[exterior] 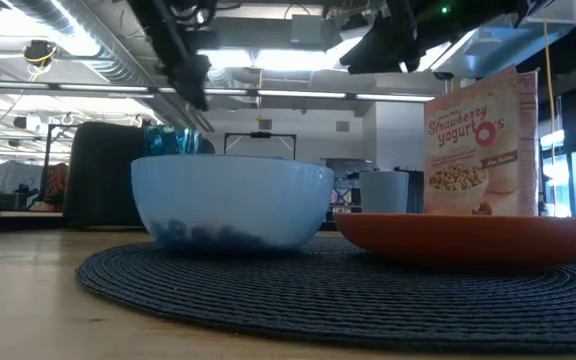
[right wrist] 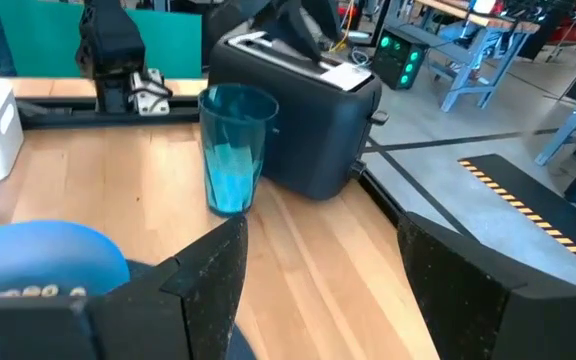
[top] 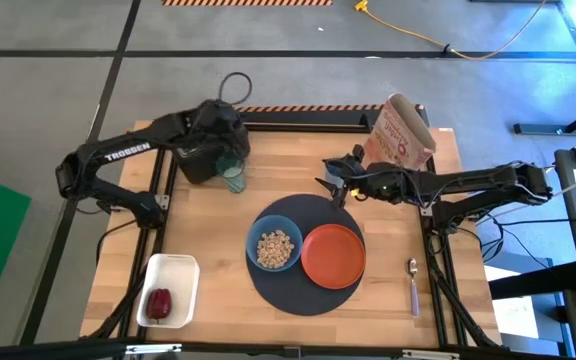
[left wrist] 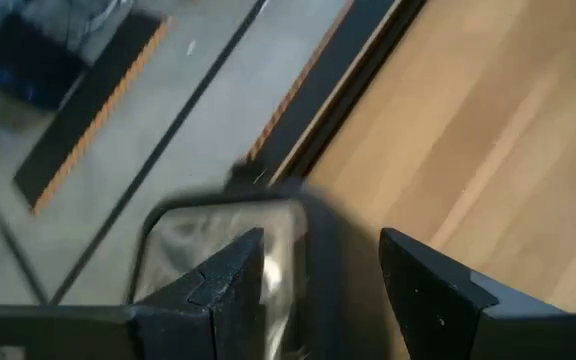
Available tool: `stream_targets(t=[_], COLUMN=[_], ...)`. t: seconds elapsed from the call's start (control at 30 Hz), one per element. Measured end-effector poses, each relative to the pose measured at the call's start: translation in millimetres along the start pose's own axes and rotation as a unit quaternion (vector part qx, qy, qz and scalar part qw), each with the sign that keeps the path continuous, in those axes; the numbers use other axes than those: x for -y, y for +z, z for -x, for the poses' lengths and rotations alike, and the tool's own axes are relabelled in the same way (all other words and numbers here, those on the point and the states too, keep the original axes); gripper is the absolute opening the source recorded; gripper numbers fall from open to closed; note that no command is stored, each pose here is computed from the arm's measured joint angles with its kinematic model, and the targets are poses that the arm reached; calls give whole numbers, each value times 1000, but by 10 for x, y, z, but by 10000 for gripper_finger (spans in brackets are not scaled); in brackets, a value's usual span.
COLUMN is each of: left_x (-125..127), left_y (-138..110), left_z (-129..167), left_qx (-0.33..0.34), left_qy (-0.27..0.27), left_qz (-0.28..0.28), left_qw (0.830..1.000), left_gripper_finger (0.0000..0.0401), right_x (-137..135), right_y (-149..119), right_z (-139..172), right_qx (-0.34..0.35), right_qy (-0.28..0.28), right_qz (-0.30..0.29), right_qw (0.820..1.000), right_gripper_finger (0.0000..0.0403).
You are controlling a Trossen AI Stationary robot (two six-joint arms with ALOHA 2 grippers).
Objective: Arrange a breakfast setting
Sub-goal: Put the toasted bread from the toaster on the plate
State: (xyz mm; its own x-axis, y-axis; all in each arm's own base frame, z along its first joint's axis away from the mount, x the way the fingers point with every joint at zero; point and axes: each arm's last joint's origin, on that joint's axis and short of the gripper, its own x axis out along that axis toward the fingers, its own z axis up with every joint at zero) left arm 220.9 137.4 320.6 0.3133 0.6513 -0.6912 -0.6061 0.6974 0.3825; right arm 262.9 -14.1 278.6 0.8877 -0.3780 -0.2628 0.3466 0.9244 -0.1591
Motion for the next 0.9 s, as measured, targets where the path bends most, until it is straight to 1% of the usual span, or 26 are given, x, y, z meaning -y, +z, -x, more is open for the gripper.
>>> stream_targets(t=[0.1, 0.27, 0.37, 0.43, 0.5, 0.63, 0.9], left_x=[-162, -401, -529, -596, -635, -677, -757], left_y=[-111, -234, -311, -380, -439, -513, -550], left_z=[34, 209, 309, 349, 351, 348, 301], left_qx=[-36, -40, -41, -57, -78, -103, -113], left_qy=[7, 30, 46, 52, 43, 9, 6], left_qz=[18, 59, 86, 94, 96, 105, 82], left_qw=[999, 997, 994, 993, 991, 989, 990], left_gripper_finger=[194, 192, 179, 167, 157, 146, 144], right_x=[-1, -1, -1, -1, -1, -1, -4], right_y=[-19, -18, -18, -18, -18, -17, -16], right_z=[0, 0, 0, 0, 0, 0, 0], right_qx=[-9, -9, -9, -9, -9, -9, -8], right_qy=[1, 1, 1, 1, 1, 1, 6], right_qz=[4, 5, 5, 5, 5, 5, 4], right_qw=[1000, 1000, 1000, 1000, 1000, 1000, 1000], right_gripper_finger=[250, 250, 250, 250, 250, 250, 250])
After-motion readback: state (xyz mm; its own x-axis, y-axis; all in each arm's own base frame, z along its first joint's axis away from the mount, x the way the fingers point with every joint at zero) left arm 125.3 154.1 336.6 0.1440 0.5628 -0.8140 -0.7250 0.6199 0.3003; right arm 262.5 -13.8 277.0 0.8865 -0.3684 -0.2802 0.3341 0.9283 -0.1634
